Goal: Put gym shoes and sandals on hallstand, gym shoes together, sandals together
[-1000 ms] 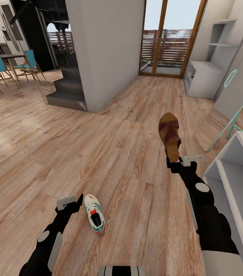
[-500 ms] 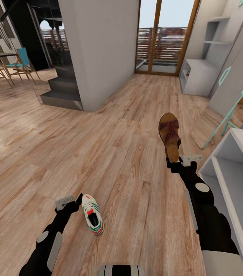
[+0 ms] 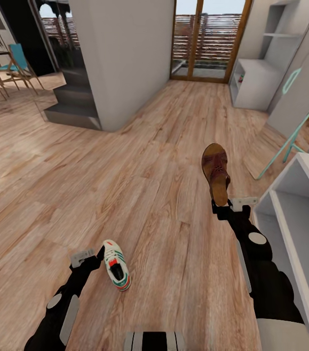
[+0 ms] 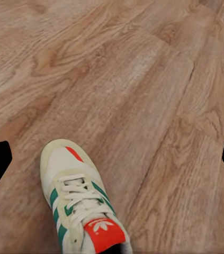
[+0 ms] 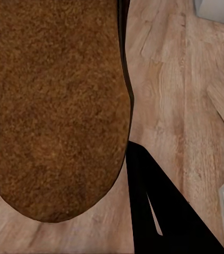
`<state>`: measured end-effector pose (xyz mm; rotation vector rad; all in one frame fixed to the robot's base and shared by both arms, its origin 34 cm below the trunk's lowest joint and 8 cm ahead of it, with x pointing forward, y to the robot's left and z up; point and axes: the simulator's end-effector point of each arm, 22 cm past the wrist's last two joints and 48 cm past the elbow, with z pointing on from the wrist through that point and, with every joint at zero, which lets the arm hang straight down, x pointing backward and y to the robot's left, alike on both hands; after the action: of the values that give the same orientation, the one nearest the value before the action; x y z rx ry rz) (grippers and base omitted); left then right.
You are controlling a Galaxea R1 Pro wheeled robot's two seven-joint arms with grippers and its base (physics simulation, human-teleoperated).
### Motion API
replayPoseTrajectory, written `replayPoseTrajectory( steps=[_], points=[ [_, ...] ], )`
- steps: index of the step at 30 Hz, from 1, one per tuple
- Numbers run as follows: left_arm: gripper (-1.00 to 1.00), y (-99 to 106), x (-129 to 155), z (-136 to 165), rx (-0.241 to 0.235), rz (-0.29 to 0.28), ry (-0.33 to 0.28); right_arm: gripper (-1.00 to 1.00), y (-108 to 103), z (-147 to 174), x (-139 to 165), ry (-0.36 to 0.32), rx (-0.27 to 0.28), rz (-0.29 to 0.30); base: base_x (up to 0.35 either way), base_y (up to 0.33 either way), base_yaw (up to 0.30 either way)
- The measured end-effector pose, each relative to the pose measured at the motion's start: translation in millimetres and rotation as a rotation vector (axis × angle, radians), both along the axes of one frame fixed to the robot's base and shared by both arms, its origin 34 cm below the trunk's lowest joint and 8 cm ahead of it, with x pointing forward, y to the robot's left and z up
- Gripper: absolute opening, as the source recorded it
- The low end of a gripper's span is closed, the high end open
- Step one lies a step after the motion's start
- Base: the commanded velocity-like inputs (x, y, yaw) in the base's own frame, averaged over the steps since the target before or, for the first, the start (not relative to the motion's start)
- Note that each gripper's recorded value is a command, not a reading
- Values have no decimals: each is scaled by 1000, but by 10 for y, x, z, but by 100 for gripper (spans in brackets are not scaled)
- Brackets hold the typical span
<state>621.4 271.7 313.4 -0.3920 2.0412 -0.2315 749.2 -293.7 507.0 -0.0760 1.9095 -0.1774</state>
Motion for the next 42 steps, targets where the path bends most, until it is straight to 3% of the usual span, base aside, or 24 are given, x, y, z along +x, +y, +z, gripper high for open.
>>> replayPoseTrajectory(
  steps=[21,28,34,42],
  points=[
    [100,-11,-274,-634,-4,1,119,-100,-1,-748,-41,109,0,0,0,0,-79],
    [100,-72,-573,-1044,-38,13,213,-100,0,-1009,-75,147,0,0,0,0,0],
    [100,-46,-573,-1053,-109,80,202,-100,-1,-1046,-81,153,0,0,0,0,0],
    [100,-51,-611,-1131,-127,95,215,-100,-1,-1165,-100,170,0,0,0,0,0]
  ],
)
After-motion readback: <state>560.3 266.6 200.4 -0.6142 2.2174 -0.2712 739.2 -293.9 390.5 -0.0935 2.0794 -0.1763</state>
